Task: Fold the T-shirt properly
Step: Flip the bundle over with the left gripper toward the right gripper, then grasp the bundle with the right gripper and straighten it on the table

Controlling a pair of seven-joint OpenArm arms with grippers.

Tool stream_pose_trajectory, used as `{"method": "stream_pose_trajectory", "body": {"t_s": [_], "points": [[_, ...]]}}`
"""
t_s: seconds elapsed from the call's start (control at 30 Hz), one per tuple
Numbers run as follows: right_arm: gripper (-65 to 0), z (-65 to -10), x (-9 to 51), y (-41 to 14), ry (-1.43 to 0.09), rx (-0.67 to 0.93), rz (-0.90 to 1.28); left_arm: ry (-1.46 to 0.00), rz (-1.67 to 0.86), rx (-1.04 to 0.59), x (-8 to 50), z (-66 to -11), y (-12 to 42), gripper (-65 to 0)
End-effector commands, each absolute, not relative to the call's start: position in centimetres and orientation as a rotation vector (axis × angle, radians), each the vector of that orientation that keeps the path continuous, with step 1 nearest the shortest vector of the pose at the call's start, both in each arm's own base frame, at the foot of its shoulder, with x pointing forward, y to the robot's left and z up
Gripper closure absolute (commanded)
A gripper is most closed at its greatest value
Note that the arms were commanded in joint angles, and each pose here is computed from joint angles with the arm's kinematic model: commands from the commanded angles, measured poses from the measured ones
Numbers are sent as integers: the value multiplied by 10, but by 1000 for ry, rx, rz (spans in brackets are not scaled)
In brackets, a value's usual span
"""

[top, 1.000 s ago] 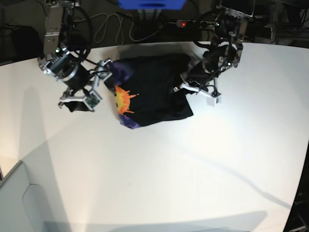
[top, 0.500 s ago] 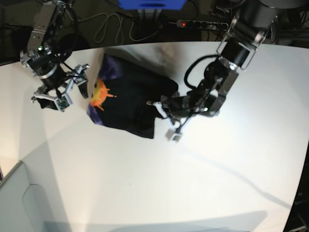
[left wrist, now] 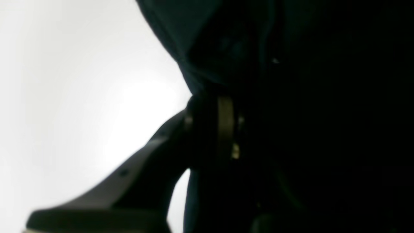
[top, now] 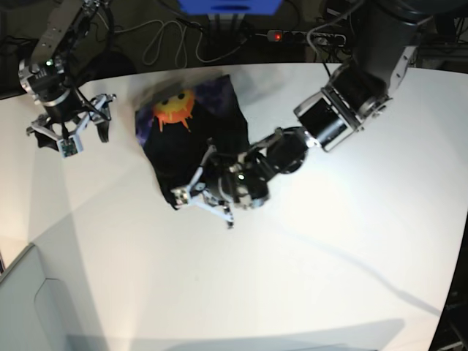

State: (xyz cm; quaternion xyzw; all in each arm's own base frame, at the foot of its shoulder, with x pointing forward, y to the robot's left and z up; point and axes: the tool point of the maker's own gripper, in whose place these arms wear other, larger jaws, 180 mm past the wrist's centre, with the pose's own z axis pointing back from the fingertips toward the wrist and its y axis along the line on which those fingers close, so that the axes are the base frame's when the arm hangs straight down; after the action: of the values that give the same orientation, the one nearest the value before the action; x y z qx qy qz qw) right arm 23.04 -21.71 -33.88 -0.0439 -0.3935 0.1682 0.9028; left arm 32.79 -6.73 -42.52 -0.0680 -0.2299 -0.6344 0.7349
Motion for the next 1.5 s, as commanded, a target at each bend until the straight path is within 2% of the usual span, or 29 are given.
{"method": "stream_pose_trajectory", "body": {"t_s": [0.0,0.13,0.3,0.37,0.5,0.57,0.6,0.9,1.1,1.17,1.3,1.4,1.47], "points": [[-479,-325,237,-211,-873,-82,374,-457,-1465,-118,318,-434,-65,0],[-479,-328,234,-210,-864,-77,370,-485,-1617,-58,316,-430,-85,0],[-479,-328,233,-210,-863,-76,370,-498,-1646,-29,317,-426,-92,0],[-479,-328,233,-210,-863,-76,370,-502,-1646,-28,317,-424,-93,-69],[-479,-328,233,-210,-863,-76,370,-501,-1650,13,323,-417,-88,-305],[-479,-328,234,-209,-863,-74,373,-564,-1640,19,330,-399,-91,-364],[-480,-329,234,-209,-863,-73,374,-604,-1630,19,334,-388,-91,-373],[-480,-313,234,-197,-910,-75,367,-831,-1526,33,364,-319,-86,-373],[-477,-312,221,-146,-917,28,459,-959,-1448,59,372,-280,-63,-373],[-476,-318,215,-122,-902,92,506,-997,-1381,83,377,-267,-40,-373],[-476,-309,217,-83,-967,196,565,-1031,-1169,144,388,-254,29,-373],[-475,-305,217,-66,-990,241,595,-1010,-1008,202,387,-255,90,-373],[-447,-304,216,-55,-993,270,621,-985,-910,245,382,-259,130,-373]]}}
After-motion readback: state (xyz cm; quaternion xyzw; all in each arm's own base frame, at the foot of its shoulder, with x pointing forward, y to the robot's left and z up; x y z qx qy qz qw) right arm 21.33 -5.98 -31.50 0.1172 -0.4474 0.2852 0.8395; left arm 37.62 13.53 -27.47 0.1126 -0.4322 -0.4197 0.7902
